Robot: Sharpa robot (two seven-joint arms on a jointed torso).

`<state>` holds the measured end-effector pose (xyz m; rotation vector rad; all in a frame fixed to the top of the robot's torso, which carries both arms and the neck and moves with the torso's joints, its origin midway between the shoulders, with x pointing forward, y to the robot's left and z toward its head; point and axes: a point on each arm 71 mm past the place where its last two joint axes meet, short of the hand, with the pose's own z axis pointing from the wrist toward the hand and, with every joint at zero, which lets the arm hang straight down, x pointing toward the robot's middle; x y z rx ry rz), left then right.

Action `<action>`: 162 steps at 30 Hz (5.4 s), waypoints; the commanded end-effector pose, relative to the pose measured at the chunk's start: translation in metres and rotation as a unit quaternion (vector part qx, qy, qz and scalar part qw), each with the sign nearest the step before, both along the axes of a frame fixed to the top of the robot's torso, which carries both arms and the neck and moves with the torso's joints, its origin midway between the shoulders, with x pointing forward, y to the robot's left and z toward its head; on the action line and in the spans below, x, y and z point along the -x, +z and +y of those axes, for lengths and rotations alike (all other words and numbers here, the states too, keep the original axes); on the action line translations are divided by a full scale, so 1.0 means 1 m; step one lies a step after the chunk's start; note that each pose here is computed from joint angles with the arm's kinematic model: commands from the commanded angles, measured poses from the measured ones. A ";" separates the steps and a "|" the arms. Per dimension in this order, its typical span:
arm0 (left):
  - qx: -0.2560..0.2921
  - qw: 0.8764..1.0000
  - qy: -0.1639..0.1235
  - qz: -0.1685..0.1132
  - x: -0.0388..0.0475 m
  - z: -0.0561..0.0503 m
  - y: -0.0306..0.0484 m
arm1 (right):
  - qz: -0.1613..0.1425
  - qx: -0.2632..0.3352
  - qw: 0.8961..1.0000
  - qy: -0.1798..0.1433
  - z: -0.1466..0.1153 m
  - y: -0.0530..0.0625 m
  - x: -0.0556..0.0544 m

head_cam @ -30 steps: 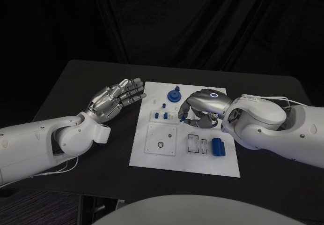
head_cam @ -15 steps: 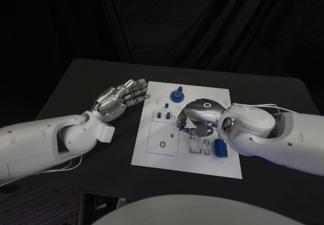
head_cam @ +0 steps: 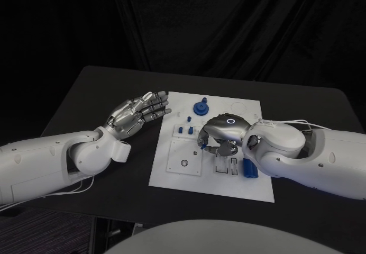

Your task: Assemble the parts on the task board

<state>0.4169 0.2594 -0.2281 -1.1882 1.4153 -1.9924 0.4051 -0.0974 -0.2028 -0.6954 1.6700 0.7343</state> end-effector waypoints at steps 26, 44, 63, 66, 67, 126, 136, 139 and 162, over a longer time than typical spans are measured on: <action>0.003 1.000 -0.013 0.009 0.0008 -0.002 -0.0028 | 0.006 0.006 1.000 0.006 0.015 -0.011 0.003; 0.000 1.000 -0.018 0.015 0.0008 -0.002 -0.0039 | 0.011 0.012 1.000 0.013 0.021 -0.015 0.004; -0.001 1.000 -0.019 0.017 0.0008 -0.001 -0.0046 | 0.019 0.028 0.999 0.006 0.018 -0.019 0.001; -0.001 1.000 -0.019 0.018 0.0008 -0.001 -0.0047 | 0.019 0.029 0.999 0.007 0.018 -0.019 0.001; -0.001 1.000 -0.019 0.018 0.0008 -0.001 -0.0048 | 0.019 0.029 0.999 0.008 0.018 -0.019 0.001; -0.005 1.000 -0.011 0.027 0.0043 0.003 -0.0074 | -0.034 -0.039 0.990 -0.129 -0.123 0.040 -0.033; -0.004 0.999 -0.011 0.035 0.0086 0.004 -0.0144 | -0.008 -0.010 0.989 -0.148 -0.132 0.019 -0.033; -0.004 0.999 -0.012 0.037 0.0092 0.004 -0.0160 | -0.004 -0.009 0.990 -0.144 -0.129 0.015 -0.032; 0.013 0.999 -0.014 0.030 0.0112 0.005 -0.0182 | 0.010 -0.011 0.994 -0.108 -0.105 -0.004 -0.035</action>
